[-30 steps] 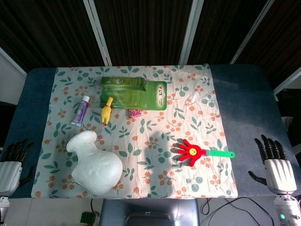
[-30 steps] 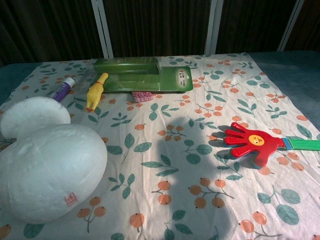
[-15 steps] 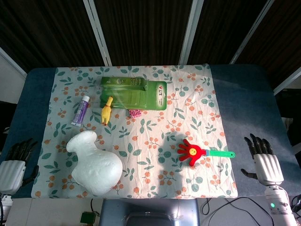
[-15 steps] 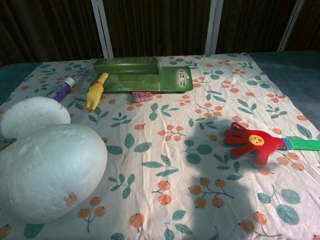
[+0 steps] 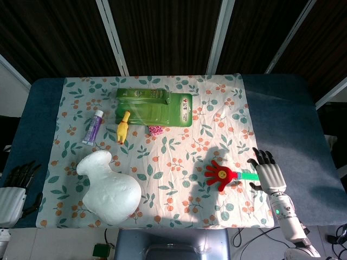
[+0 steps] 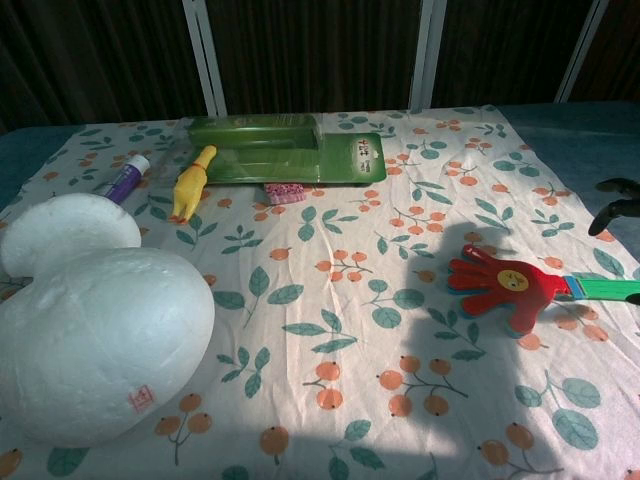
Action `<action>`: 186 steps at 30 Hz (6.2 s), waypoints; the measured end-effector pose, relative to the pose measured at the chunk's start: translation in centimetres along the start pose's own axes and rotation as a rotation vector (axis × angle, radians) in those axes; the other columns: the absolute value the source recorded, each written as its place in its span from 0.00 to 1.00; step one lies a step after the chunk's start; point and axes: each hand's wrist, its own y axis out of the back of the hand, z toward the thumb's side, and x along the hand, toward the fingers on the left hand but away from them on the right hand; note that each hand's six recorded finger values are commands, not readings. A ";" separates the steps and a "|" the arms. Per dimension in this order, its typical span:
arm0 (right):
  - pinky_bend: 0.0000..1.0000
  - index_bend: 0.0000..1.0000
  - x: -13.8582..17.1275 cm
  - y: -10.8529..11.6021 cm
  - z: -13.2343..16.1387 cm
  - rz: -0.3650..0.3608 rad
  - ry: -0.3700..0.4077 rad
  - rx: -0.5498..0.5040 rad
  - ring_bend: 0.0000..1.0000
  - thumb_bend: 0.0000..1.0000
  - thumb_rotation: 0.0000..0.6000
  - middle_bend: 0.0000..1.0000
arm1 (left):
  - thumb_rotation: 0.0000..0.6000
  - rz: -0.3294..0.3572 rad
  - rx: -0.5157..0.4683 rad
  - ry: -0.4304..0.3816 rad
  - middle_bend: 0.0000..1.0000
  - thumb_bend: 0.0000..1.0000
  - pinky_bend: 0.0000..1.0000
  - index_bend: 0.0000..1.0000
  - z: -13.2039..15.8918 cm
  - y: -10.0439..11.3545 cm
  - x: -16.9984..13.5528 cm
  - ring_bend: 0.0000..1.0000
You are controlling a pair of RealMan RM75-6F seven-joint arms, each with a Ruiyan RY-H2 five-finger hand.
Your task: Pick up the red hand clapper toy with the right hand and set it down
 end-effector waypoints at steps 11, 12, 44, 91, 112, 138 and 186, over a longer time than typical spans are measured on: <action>0.00 0.52 -1.8 -1.6 1.6 0.088 0.007 -0.064 0.00 0.36 1.00 0.00 | 1.00 0.013 -0.005 0.002 0.00 0.45 0.09 0.04 -0.2 0.5 -0.4 0.00; 0.00 0.52 -1.7 -1.6 1.7 0.091 0.010 -0.065 0.00 0.36 1.00 0.00 | 1.00 0.013 -0.005 0.001 0.00 0.45 0.09 0.04 -0.2 0.5 -0.4 0.00; 0.33 0.79 -2.2 -1.4 1.9 0.084 -0.002 -0.145 0.24 0.49 1.00 0.37 | 1.00 0.028 -0.011 0.004 0.00 0.46 0.09 0.04 -0.3 0.9 -0.6 0.00; 1.00 0.82 -1.3 5.7 4.2 -0.323 0.420 -0.895 0.93 0.55 1.00 0.80 | 1.00 0.030 -0.005 0.014 0.00 0.46 0.09 0.03 -0.4 1.0 -0.7 0.00; 1.00 0.82 -2.9 0.8 2.9 -0.006 0.184 -0.482 0.96 0.55 1.00 0.80 | 1.00 0.022 -0.003 0.018 0.00 0.46 0.09 0.03 -0.5 0.8 -0.5 0.00; 1.00 0.83 -2.3 4.1 1.7 -0.349 0.207 -0.699 0.96 0.55 1.00 0.80 | 1.00 0.020 -0.005 0.018 0.00 0.46 0.09 0.03 -0.5 0.8 -0.5 0.00; 0.01 0.00 -0.1 2.6 -0.3 -0.032 0.053 -0.103 0.00 0.21 1.00 0.00 | 1.00 0.017 -0.013 0.023 0.00 0.46 0.10 0.03 -0.6 0.8 -0.4 0.00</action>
